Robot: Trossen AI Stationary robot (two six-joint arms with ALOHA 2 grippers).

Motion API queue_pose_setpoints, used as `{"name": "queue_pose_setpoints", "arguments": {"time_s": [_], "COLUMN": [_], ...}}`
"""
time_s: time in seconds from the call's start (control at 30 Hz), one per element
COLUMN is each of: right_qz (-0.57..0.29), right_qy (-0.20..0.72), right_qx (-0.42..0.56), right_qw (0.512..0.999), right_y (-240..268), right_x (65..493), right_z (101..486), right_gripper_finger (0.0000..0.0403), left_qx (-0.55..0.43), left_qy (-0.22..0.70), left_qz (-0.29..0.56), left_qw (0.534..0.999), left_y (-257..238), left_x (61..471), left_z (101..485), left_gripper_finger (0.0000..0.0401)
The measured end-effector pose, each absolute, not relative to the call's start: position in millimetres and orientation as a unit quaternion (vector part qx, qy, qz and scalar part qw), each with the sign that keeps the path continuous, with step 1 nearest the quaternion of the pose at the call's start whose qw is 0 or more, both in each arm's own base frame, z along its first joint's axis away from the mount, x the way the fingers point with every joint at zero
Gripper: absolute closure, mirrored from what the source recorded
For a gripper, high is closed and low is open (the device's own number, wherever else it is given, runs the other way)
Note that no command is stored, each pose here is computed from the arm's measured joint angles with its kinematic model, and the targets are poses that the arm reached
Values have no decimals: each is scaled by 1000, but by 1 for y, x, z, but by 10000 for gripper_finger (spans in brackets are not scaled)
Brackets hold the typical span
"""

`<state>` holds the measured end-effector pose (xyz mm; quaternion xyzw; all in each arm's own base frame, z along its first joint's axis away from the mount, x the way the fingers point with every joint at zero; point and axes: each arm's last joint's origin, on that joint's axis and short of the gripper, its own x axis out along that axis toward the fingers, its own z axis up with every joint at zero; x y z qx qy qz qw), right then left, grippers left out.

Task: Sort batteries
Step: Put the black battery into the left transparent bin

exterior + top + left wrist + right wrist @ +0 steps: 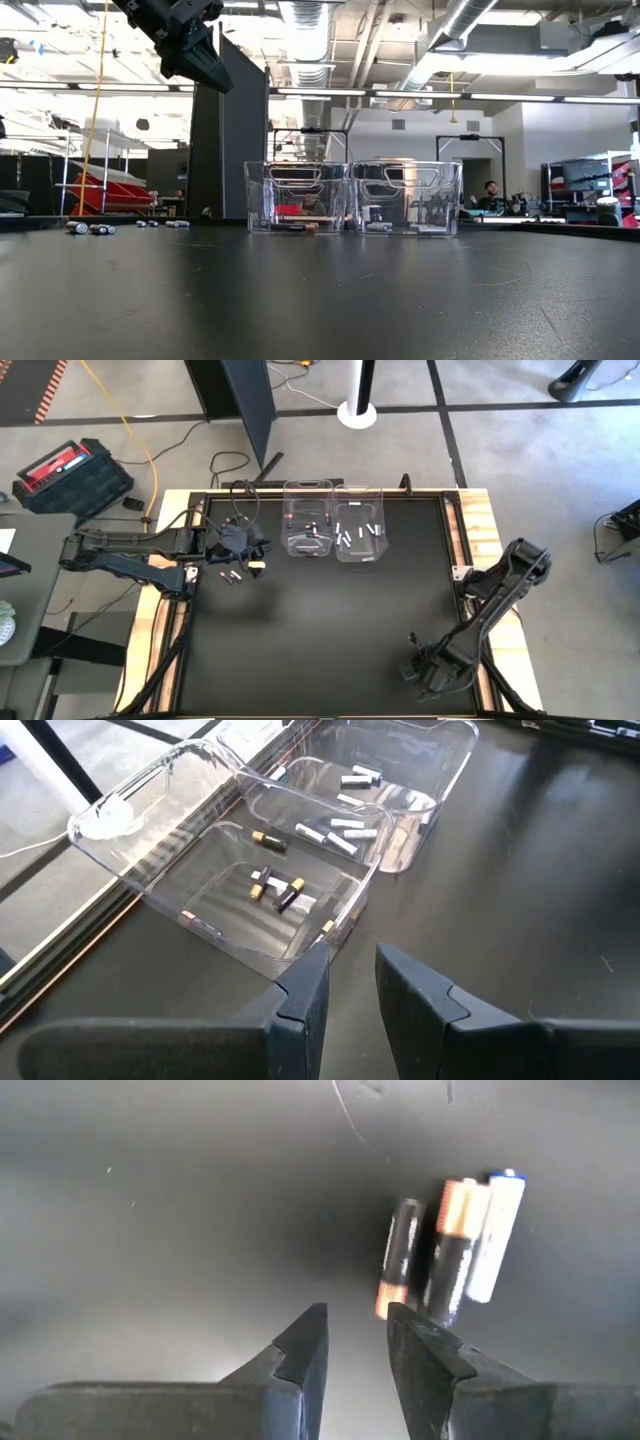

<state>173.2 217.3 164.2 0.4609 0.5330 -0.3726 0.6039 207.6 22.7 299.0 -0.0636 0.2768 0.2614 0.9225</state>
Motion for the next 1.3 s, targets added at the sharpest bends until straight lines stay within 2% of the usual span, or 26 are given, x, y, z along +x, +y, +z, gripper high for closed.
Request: {"name": "queue_pose_setpoints", "arguments": {"time_s": [0.73, 1.3], "right_qz": [-404, -380], "right_qy": [538, 541], "right_qx": [424, 433], "right_qw": [607, 613], "right_y": [209, 213], "right_x": [174, 177], "right_z": [158, 159], "right_gripper_finger": [281, 281], "left_qx": [-64, -70], "left_qy": [277, 275], "left_qz": [261, 263], "left_qw": [923, 922], "left_y": [23, 23], "left_x": [208, 208], "left_z": [299, 299], "left_gripper_finger": [319, 319]}}
